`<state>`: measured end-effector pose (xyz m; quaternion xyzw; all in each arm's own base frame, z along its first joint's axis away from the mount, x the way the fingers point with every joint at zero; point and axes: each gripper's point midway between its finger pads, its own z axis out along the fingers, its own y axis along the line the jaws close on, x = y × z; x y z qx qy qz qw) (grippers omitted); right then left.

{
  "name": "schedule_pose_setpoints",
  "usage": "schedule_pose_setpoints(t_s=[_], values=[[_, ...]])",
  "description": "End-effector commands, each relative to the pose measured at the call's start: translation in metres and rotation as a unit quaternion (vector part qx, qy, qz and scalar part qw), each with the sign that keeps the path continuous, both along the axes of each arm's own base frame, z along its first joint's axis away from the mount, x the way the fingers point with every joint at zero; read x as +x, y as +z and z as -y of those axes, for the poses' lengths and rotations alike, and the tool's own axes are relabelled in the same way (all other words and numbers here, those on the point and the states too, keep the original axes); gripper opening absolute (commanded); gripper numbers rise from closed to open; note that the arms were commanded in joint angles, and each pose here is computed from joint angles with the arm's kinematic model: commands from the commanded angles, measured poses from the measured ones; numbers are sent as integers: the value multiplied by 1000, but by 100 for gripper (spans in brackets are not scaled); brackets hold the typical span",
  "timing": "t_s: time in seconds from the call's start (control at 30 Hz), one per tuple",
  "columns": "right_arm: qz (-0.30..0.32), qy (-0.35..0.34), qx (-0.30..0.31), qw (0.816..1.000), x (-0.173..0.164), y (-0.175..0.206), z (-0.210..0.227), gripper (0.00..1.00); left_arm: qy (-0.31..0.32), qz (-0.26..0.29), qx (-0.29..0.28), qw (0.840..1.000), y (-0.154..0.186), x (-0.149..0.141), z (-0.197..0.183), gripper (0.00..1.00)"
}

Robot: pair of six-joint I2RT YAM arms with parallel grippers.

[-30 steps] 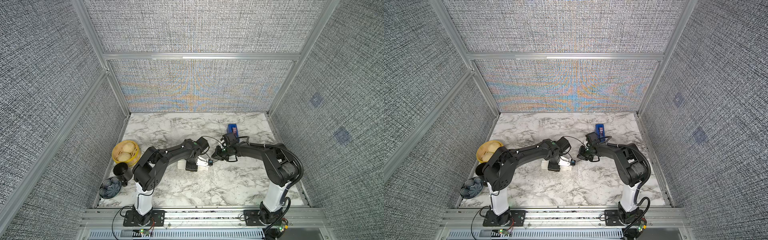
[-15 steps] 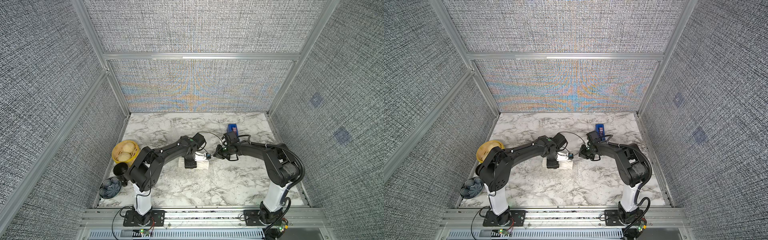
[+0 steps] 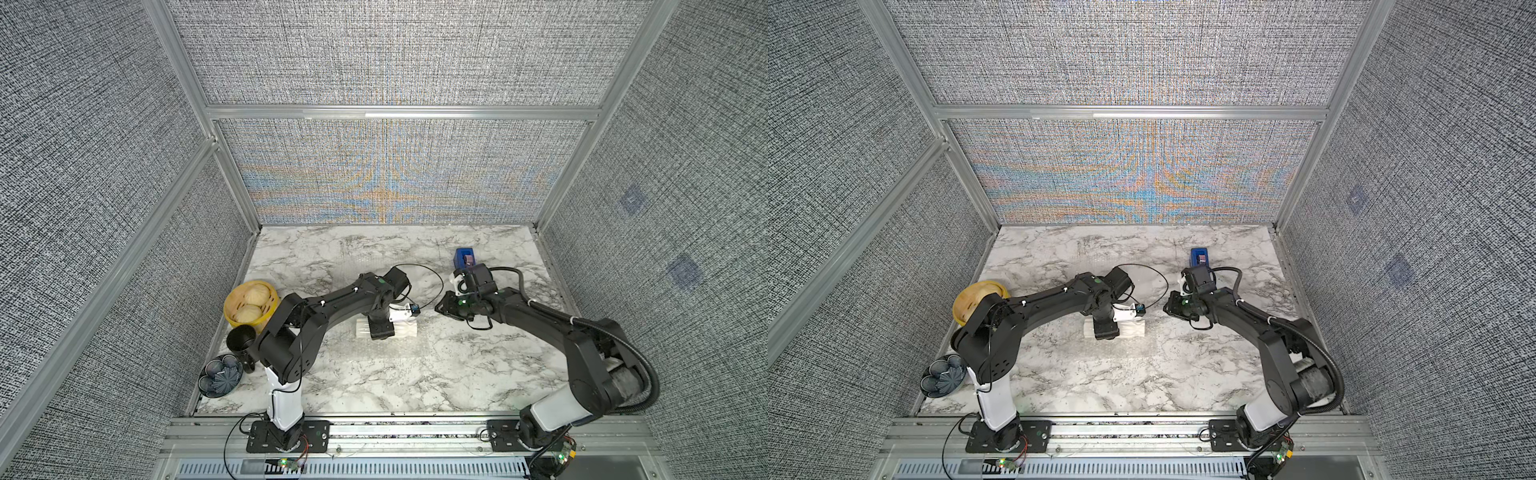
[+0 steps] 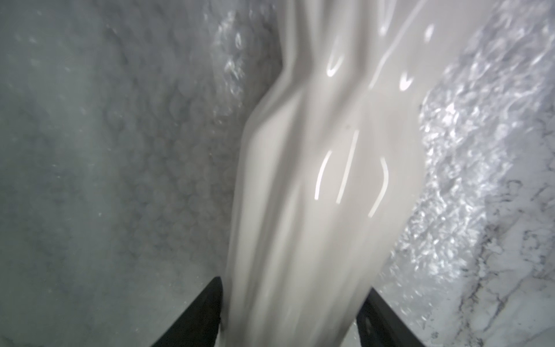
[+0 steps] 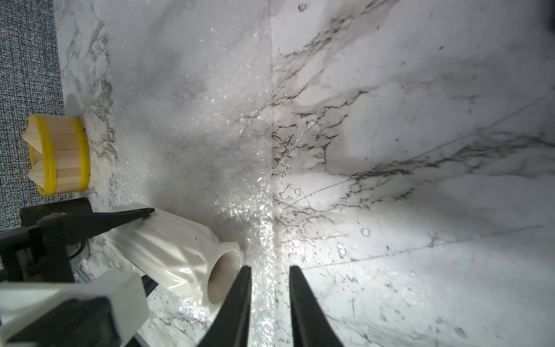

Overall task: Wrap vases in bubble wrap
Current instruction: Place the vase in bubble wrap.

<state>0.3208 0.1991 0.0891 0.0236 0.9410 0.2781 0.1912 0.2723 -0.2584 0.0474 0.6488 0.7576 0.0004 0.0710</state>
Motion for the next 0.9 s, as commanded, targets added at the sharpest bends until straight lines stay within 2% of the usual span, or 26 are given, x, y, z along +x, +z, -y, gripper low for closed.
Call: schedule_pose_setpoints(t_s=[0.0,0.23,0.33,0.43,0.5,0.6,0.67,0.87], values=[[37,30,-40,998,-11,4,7,33,16,27,-30,999,15,12,10,69],[154,98,-104,978,-44,28,-7,40,40,33,-37,998,17,18,8,69],[234,129,-122,956,-54,39,-15,42,52,20,-37,998,12,17,4,69],[333,193,-149,911,-71,49,-32,43,67,15,-41,997,9,20,0,69],[398,262,-166,864,-90,52,-53,44,76,8,-43,996,6,23,-1,68],[444,350,-192,802,-113,46,-79,45,83,0,-43,996,3,24,-2,67],[447,391,-213,776,-121,37,-92,44,82,-4,-47,995,4,23,-1,67],[445,451,-247,733,-124,12,-109,44,84,-9,-41,996,3,21,-3,68]])
